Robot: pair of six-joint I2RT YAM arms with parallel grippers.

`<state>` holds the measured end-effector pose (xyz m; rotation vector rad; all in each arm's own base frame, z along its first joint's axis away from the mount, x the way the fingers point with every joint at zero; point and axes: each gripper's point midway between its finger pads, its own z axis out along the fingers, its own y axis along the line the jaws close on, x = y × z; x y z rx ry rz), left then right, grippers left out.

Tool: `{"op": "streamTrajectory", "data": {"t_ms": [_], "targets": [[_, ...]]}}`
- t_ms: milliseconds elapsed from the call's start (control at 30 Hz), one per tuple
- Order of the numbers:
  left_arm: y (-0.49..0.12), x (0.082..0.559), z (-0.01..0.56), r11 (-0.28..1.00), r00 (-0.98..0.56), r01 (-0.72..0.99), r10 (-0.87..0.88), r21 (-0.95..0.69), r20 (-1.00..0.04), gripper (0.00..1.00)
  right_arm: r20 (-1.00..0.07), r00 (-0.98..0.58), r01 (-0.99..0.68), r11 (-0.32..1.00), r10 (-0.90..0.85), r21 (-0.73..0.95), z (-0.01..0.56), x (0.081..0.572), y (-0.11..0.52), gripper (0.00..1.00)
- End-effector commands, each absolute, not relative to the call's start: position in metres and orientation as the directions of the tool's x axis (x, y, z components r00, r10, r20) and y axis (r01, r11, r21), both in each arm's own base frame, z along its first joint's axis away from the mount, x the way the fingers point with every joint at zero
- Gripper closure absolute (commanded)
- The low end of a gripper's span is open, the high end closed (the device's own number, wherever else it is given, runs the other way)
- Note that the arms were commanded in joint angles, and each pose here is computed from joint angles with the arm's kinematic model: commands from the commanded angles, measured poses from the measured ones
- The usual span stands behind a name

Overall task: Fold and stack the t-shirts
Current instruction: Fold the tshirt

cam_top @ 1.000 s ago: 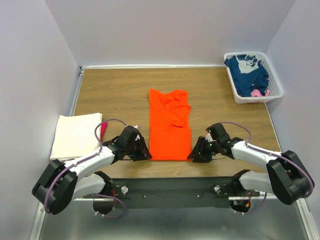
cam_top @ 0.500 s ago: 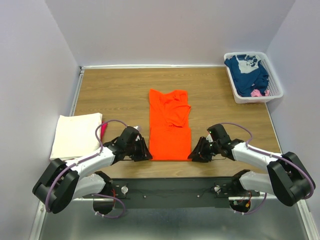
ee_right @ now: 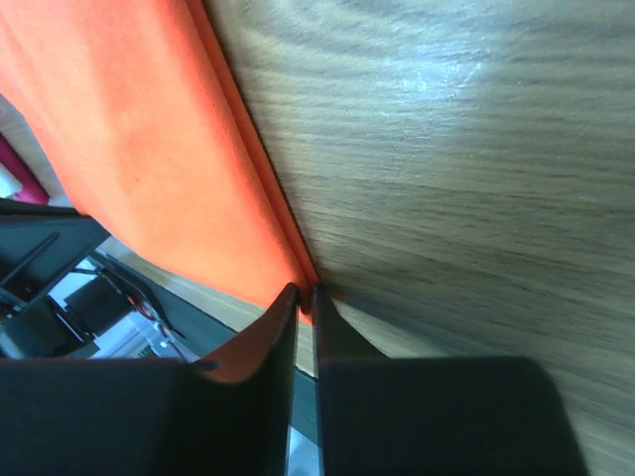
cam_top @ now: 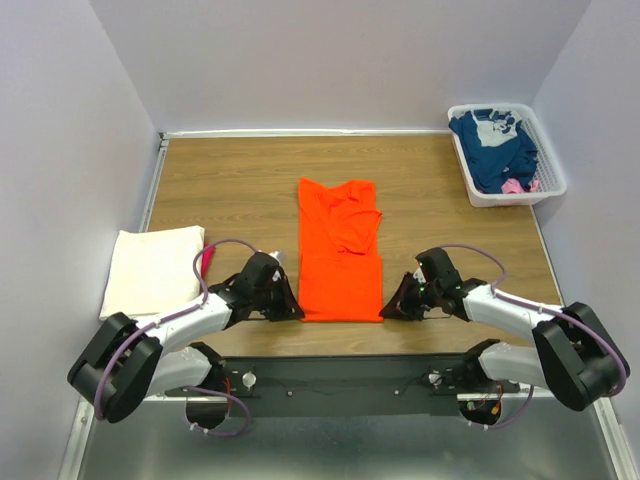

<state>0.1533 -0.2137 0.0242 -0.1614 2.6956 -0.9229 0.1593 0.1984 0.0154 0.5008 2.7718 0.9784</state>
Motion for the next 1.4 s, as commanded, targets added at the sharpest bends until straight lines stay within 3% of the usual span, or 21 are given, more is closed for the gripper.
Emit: {"op": "streamTrajectory", "data": {"t_ms": [0,67,367,867,1367], "targets": [[-0.227,0.156,0.038,0.744,-0.952,0.045,-0.17,-0.666,-0.254,0.88,-0.081,-0.932,0.226,0.74,0.354,0.634,0.015,0.166,0.199,0.89],[-0.229,0.155,0.042,0.731,-0.952,0.059,-0.165,-0.68,-0.259,1.0,-0.091,-0.936,0.205,0.735,0.341,0.647,0.02,0.167,0.201,0.96],[-0.238,0.137,0.054,0.686,-0.955,0.095,-0.142,-0.721,-0.261,1.0,-0.08,-0.953,0.156,0.699,0.293,0.698,0.033,0.148,0.204,0.99],[-0.25,0.099,0.086,0.588,-0.949,0.09,-0.194,-0.804,-0.248,1.0,-0.194,-0.93,0.082,0.69,0.312,0.719,0.075,0.129,0.184,0.99],[-0.268,0.171,0.135,0.624,-0.871,0.2,-0.239,-0.755,-0.428,1.0,-0.398,-0.851,0.02,0.778,0.343,0.628,0.134,0.231,0.201,0.99]]}}
